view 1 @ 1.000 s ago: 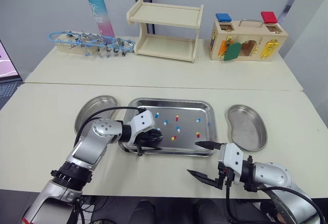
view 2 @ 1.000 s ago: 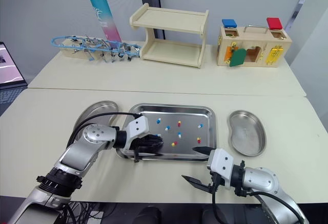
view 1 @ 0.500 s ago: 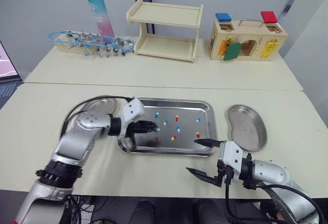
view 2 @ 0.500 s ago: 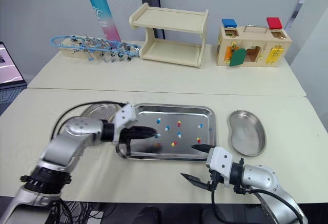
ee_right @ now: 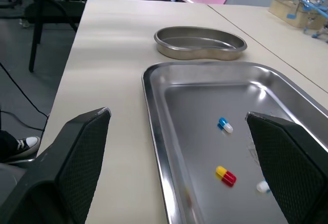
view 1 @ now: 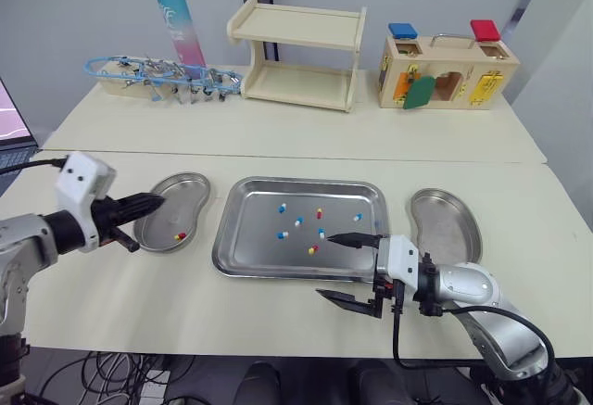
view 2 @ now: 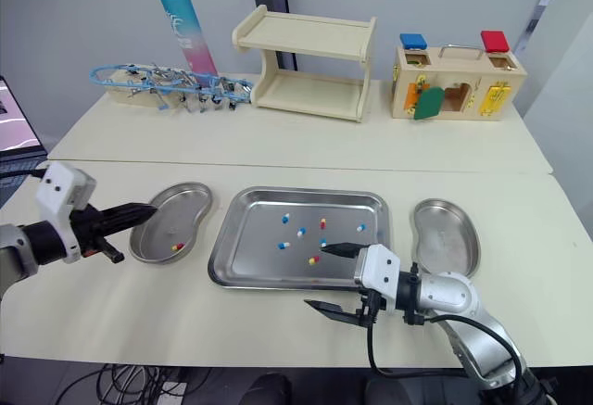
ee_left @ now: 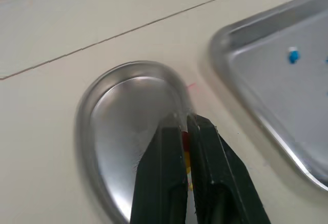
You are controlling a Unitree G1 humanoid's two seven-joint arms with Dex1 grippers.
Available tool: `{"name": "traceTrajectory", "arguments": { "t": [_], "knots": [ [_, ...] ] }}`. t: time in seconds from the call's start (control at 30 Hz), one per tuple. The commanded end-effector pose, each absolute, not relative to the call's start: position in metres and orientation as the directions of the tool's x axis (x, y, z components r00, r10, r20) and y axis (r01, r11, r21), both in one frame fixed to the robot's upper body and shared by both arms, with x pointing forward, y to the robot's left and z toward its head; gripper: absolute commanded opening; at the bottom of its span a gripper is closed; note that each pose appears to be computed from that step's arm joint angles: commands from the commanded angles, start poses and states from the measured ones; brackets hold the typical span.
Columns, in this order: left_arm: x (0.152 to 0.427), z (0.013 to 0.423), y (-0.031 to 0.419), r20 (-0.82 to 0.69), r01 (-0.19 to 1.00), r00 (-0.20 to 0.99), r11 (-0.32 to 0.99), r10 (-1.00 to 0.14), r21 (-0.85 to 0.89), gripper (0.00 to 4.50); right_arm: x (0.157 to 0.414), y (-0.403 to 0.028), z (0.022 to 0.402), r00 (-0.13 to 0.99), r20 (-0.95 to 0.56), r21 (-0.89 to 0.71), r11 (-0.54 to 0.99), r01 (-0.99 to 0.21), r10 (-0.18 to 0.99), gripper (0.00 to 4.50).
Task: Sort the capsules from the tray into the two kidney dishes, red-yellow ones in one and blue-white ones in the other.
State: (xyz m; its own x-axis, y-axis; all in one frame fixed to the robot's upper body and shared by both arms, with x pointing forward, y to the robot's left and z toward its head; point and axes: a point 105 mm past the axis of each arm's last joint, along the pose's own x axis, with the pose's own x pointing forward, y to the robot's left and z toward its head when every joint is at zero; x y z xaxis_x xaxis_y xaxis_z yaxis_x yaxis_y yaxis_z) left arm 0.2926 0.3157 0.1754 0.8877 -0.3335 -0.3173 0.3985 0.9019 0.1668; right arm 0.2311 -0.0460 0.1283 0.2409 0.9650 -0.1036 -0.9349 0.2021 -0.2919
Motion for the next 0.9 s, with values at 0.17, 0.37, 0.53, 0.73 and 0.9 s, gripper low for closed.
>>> {"name": "traceTrajectory", "arguments": {
  "t": [0.17,0.37,0.53,0.73,0.9],
  "knots": [
    [0.298,0.184,0.319,-0.234,0.321,0.932,0.93,-0.277,0.18,0.8,0.231,-0.043,0.135,0.211,-0.082,-0.306,0.177,-0.935,0.974,4.5],
    [0.298,0.19,0.316,-0.217,0.325,0.933,0.931,-0.287,0.164,2.35,0.23,-0.043,0.134,0.21,-0.084,-0.303,0.176,-0.937,0.974,4.5],
    [0.292,0.194,0.319,-0.214,0.32,0.935,0.933,-0.284,0.163,2.35,0.23,-0.044,0.134,0.214,-0.087,-0.309,0.178,-0.934,0.973,4.5],
    [0.269,0.198,0.339,-0.187,0.27,0.955,0.938,-0.231,0.22,2.35,0.235,-0.059,0.138,0.262,-0.104,-0.338,0.214,-0.917,0.959,4.5],
    [0.229,0.175,0.367,-0.223,0.219,0.959,0.955,-0.174,0.198,2.35,0.234,-0.097,0.145,0.344,-0.162,-0.365,0.268,-0.891,0.925,4.5]
  ]
}}
